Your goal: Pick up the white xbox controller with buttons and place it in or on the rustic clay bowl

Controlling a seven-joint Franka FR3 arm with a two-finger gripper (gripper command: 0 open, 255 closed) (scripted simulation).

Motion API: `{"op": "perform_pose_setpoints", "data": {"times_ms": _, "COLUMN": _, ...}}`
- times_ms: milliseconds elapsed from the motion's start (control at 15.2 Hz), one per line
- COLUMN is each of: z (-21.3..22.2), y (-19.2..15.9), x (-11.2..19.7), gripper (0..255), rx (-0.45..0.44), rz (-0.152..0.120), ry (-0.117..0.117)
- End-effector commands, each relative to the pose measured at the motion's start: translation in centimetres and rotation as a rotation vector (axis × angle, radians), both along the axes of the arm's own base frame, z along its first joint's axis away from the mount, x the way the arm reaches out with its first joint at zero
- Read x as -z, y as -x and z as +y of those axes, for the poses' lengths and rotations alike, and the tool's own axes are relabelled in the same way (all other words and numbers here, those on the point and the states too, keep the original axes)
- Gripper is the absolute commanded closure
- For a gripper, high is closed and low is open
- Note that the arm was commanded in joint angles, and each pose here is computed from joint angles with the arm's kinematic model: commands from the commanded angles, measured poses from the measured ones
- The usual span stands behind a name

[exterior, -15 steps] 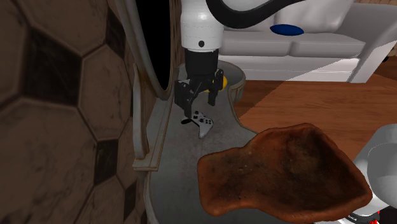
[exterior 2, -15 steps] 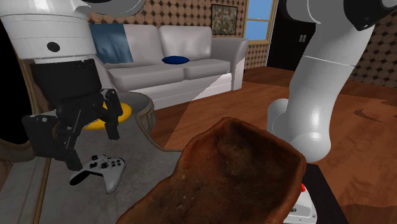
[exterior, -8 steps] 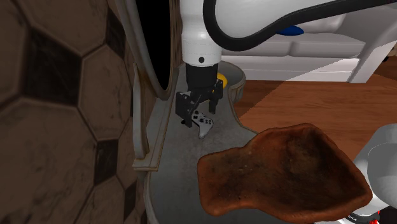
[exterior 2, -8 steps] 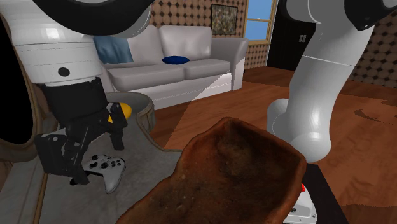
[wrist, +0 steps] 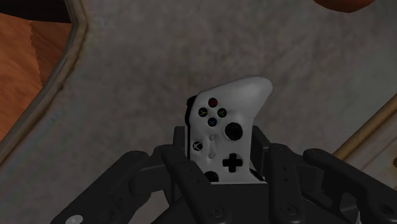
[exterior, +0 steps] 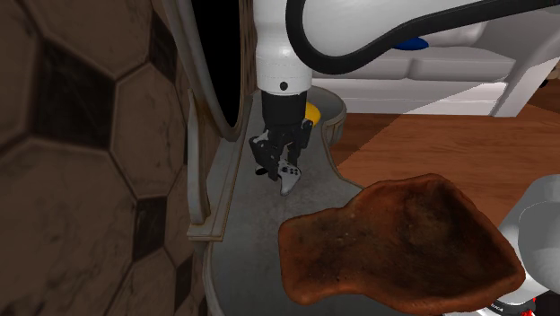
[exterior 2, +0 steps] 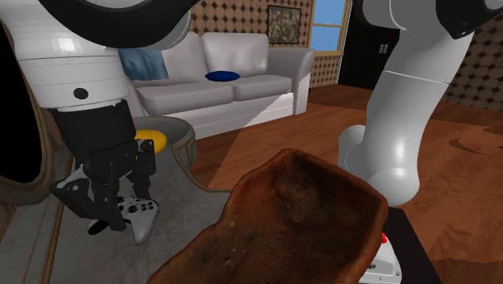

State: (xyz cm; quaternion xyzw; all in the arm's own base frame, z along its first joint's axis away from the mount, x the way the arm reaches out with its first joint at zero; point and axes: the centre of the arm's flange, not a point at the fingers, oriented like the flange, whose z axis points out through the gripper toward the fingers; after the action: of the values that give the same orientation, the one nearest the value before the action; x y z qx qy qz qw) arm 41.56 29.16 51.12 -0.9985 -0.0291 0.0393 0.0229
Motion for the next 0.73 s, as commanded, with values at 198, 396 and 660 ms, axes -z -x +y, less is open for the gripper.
{"op": "perform_pose_setpoints", "data": {"times_ms": 198, "z": 0.0, "y": 0.0, "x": 0.0, "gripper": 255, "rx": 0.0, "rz": 0.0, "ry": 0.0}}
{"op": "perform_pose_setpoints", "data": {"times_ms": 396, "z": 0.0, "y": 0.0, "x": 0.0, "gripper": 255, "rx": 0.0, "rz": 0.0, "ry": 0.0}}
{"op": "perform_pose_setpoints", "data": {"times_ms": 660, "z": 0.0, "y": 0.0, "x": -1.6, "gripper": 255, "rx": 0.0, "rz": 0.0, "ry": 0.0}}
